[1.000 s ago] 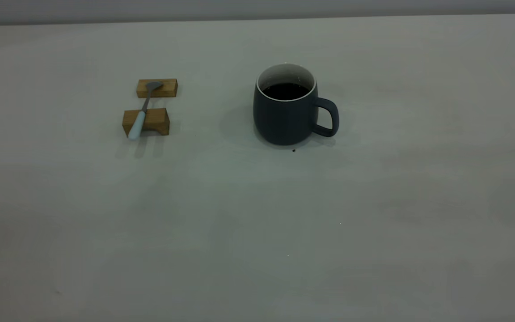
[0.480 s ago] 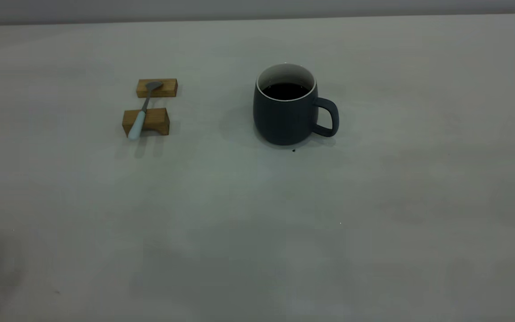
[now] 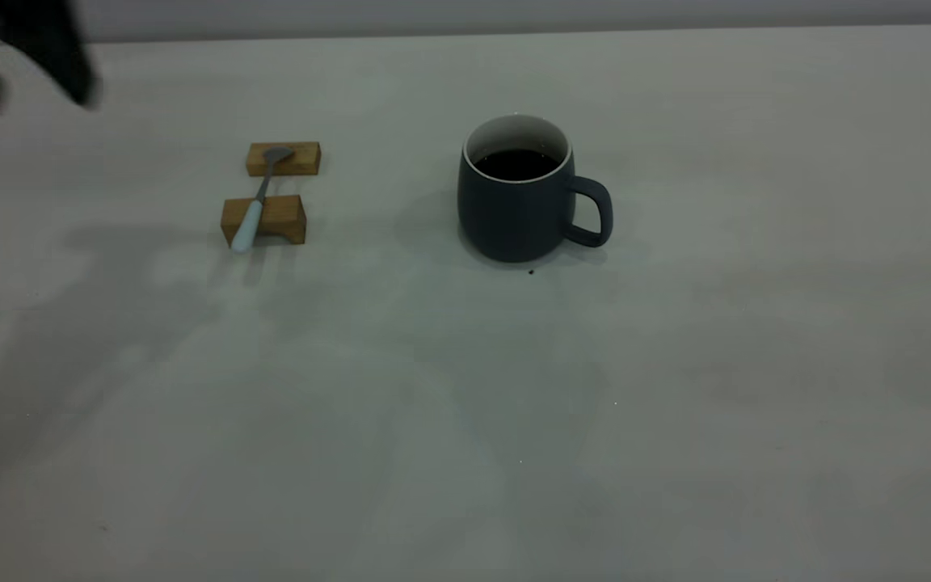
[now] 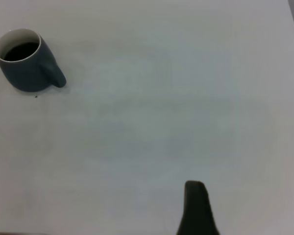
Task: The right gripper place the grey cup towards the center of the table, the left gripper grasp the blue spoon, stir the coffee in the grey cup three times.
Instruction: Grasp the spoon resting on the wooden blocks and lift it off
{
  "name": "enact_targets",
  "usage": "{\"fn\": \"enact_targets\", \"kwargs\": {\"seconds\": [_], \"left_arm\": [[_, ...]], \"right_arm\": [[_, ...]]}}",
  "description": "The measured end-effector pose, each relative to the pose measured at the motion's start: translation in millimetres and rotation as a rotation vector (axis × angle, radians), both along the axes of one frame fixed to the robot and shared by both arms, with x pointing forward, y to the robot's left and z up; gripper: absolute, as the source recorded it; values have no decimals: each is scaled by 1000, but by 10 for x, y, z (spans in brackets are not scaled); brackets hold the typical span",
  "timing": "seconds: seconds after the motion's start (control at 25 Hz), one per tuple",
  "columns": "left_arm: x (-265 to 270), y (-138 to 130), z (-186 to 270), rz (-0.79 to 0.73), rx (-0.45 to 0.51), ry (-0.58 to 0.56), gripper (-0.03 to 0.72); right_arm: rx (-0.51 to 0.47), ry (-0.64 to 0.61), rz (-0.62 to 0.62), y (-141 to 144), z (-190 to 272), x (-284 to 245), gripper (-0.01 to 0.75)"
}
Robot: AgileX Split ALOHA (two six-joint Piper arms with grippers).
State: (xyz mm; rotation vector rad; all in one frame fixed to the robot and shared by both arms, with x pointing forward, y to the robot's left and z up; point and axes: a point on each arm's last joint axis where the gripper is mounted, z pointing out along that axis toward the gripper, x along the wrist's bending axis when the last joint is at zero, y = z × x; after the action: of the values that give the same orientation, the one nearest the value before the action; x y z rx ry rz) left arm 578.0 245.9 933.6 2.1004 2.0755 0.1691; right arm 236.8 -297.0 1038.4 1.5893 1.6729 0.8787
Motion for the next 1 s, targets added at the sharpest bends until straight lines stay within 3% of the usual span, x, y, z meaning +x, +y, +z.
{"fn": "enact_targets", "kwargs": {"seconds": [0.4,0.72,0.84,1.0], "left_arm": [[403,-365,-887,-31,-13,92,652],[445,-403,-1322,-38,-9,102,632],[460,-453,-1430,-52,-11,88,570],[489,-474,-1483,-51,-16,71,388]], "right_arm": [[-1,0,0,-1,0,0,587],[-1,0,0,-1,0,0,587],[-1,0,0,-1,0,0,587],[-1,0,0,-1,0,0,587]]}}
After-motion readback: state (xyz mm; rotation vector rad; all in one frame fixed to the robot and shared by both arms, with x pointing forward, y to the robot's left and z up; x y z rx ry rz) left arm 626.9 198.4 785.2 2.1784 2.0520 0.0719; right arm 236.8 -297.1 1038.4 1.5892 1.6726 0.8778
